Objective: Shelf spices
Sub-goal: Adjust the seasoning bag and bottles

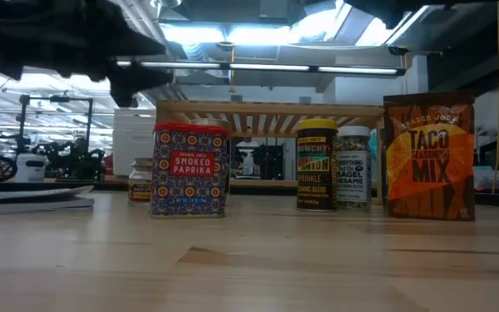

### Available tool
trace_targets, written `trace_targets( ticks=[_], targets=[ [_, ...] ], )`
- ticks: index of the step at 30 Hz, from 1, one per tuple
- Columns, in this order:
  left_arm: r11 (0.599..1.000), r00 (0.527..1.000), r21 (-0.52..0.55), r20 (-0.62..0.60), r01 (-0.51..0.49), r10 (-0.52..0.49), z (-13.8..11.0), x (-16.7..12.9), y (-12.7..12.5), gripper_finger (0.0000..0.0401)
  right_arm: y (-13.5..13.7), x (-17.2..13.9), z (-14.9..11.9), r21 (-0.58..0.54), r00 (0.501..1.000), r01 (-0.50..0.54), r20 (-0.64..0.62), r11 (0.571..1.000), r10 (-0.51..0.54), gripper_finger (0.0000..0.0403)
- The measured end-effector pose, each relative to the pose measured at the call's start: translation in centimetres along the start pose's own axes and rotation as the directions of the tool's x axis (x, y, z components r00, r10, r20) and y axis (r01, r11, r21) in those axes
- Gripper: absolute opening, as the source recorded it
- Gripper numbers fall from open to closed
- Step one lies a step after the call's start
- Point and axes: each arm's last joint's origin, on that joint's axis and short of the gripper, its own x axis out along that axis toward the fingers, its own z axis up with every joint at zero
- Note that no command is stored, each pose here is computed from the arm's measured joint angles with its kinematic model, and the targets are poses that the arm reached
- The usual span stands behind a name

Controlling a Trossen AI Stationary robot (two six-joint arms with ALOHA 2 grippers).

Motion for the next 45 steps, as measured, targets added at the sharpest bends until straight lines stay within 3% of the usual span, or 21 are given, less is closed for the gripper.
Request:
trace_targets(
  ticks=[5, 9, 14, 21, 26, 33, 37, 45],
  targets=[
    [0.999, 0.999, 0.023, 0.035, -0.032, 0.032, 1.4, -2.5, -0.1, 0.0256, -0.1, -2.3, -0.4, 0.159, 0.982, -0.133, -0.114, 0.978, 0.152, 0.0269],
    [0.989, 0.991, 0.050, 0.003, -0.136, 0.136, 2.9, -4.6, -0.1, 0.0244, 0.1, -3.3, -1.1, 0.233, 0.946, -0.204, -0.204, 0.951, 0.253, 0.0269],
    [0.984, 0.985, 0.050, 0.002, -0.172, 0.172, 4.5, -6.9, -0.2, 0.0218, 0.1, -3.5, -2.1, 0.254, 0.916, -0.191, -0.302, 0.948, 0.266, 0.0269],
    [0.981, 0.980, 0.050, -0.061, -0.188, 0.191, 3.7, -7.8, 0.1, 0.0185, 0.6, -3.2, -5.6, 0.364, 0.858, -0.120, -0.429, 0.924, 0.281, 0.0269],
    [0.980, 0.977, 0.042, -0.083, -0.195, 0.198, 3.5, -7.8, 0.2, 0.0167, 0.7, -3.2, -7.7, 0.377, 0.835, -0.048, -0.493, 0.925, 0.244, 0.0269],
    [0.980, 0.977, 0.027, -0.078, -0.195, 0.196, 3.6, -7.8, 0.1, 0.0147, 0.5, -3.1, -8.6, 0.313, 0.844, 0.048, -0.521, 0.949, 0.129, 0.0269],
    [0.980, 0.977, 0.028, -0.078, -0.195, 0.196, 3.6, -7.8, 0.1, 0.0140, 0.5, -2.8, -9.5, 0.268, 0.823, 0.104, -0.563, 0.958, 0.068, 0.0269],
    [0.981, 0.978, 0.027, -0.078, -0.194, 0.196, 3.6, -7.8, 0.1, 0.0131, 0.8, -1.4, -11.0, 0.203, 0.789, 0.130, -0.614, 0.971, 0.022, 0.0269]
  ],
)
